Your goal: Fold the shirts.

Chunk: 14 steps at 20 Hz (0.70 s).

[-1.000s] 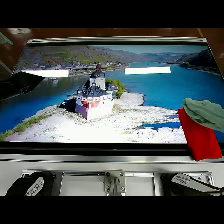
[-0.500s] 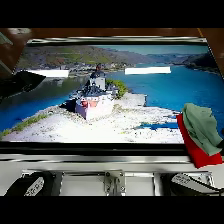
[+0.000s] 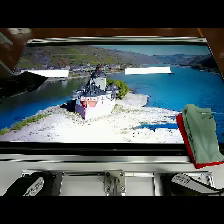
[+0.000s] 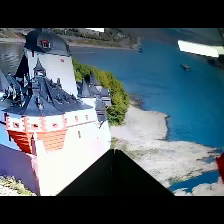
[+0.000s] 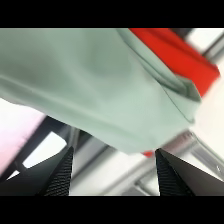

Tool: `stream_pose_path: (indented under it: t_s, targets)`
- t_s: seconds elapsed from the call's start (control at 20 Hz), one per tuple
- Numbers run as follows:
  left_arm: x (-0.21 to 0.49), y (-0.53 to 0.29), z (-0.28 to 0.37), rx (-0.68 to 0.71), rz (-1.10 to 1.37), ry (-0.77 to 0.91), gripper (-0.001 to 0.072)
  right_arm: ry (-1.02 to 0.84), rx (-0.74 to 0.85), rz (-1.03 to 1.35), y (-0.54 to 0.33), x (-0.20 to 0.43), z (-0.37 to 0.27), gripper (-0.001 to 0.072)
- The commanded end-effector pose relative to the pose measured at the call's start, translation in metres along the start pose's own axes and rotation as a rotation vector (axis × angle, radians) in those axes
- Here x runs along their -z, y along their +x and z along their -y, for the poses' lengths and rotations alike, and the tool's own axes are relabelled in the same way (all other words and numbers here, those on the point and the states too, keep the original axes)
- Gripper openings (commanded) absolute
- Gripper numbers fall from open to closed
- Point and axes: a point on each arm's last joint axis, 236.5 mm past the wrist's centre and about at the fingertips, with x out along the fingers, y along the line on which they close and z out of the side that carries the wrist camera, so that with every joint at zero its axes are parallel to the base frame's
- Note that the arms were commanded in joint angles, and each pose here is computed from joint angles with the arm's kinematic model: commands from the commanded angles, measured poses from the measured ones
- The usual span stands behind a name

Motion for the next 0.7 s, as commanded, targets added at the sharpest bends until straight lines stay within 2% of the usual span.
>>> stream_pose_path:
  t_s: [0.0, 0.1, 0.25, 0.3, 0.35, 0.4, 0.65]
  targets:
    - [0.031, 0.018, -0.036, -0.208, -0.167, 0.152, 0.0031, -0.116, -0.288, 0.458, -0.105, -0.074, -0.089, 0.0623]
    - [0.057, 0.033, -0.066, -0.393, -0.365, 0.216, 0.0032, -0.228, -0.361, 0.673, -0.161, -0.079, -0.148, 0.0623]
    - [0.101, 0.058, -0.082, -0.496, -0.699, 0.295, 0.0052, -0.506, -0.281, 0.617, -0.147, -0.031, -0.224, 0.0624]
    - [0.110, 0.071, -0.082, -0.493, -0.755, 0.299, 0.0199, -0.590, -0.220, 0.555, -0.127, -0.015, -0.240, 0.0624]
    - [0.116, 0.084, -0.080, -0.491, -0.780, 0.294, 0.0402, -0.654, -0.175, 0.487, -0.104, 0.001, -0.256, 0.0630]
    - [0.121, 0.094, -0.079, -0.485, -0.791, 0.302, 0.0465, -0.675, -0.167, 0.430, -0.087, 0.015, -0.271, 0.0692]
    - [0.123, 0.104, -0.082, -0.478, -0.787, 0.319, 0.0465, -0.780, -0.172, 0.333, -0.054, 0.043, -0.311, 0.0692]
